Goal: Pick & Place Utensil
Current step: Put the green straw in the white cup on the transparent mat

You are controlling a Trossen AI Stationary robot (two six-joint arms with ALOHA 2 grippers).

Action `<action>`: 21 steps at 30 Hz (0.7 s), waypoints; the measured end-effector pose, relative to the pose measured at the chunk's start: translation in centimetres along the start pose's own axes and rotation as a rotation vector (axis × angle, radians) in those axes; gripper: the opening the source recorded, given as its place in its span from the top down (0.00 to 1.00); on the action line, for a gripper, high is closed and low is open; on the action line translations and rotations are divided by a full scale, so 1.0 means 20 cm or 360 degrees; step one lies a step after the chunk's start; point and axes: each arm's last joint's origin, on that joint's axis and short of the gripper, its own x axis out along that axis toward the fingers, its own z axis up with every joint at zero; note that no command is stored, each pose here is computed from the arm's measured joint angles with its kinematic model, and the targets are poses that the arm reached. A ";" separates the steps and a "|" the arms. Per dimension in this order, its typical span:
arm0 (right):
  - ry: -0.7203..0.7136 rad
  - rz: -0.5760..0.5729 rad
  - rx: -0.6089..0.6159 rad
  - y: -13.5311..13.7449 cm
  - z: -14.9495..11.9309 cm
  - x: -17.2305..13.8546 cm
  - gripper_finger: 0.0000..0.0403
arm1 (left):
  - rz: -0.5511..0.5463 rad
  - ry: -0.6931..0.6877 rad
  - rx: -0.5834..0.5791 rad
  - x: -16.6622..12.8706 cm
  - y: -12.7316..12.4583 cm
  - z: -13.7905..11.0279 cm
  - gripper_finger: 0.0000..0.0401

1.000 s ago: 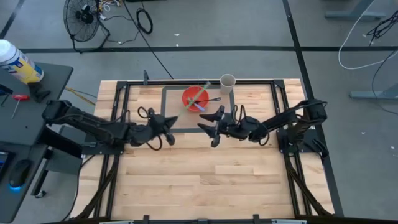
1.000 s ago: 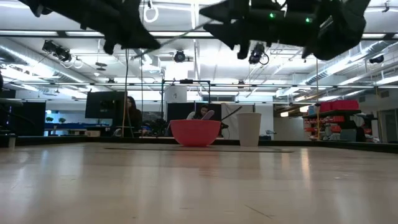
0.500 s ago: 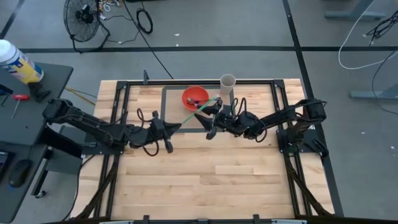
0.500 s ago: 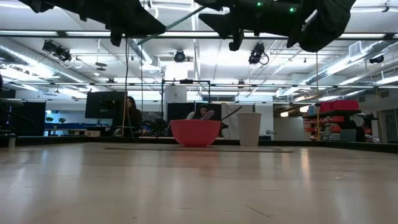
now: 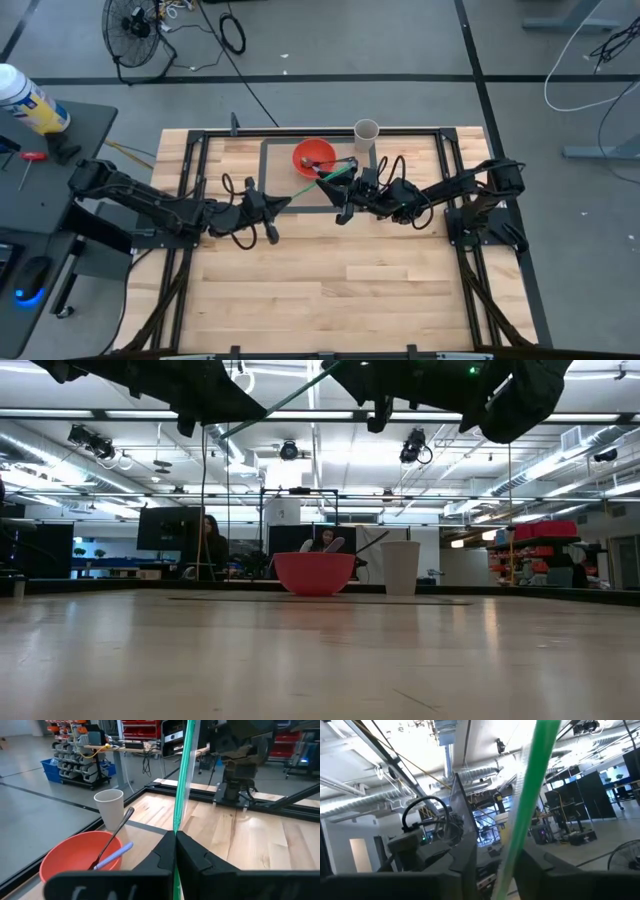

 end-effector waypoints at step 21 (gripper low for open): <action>0.0147 -0.0097 0.0046 -0.07 0.03 0.02 0.95 | -0.0056 0.0041 0.0345 -0.10 -0.05 -0.01 0.55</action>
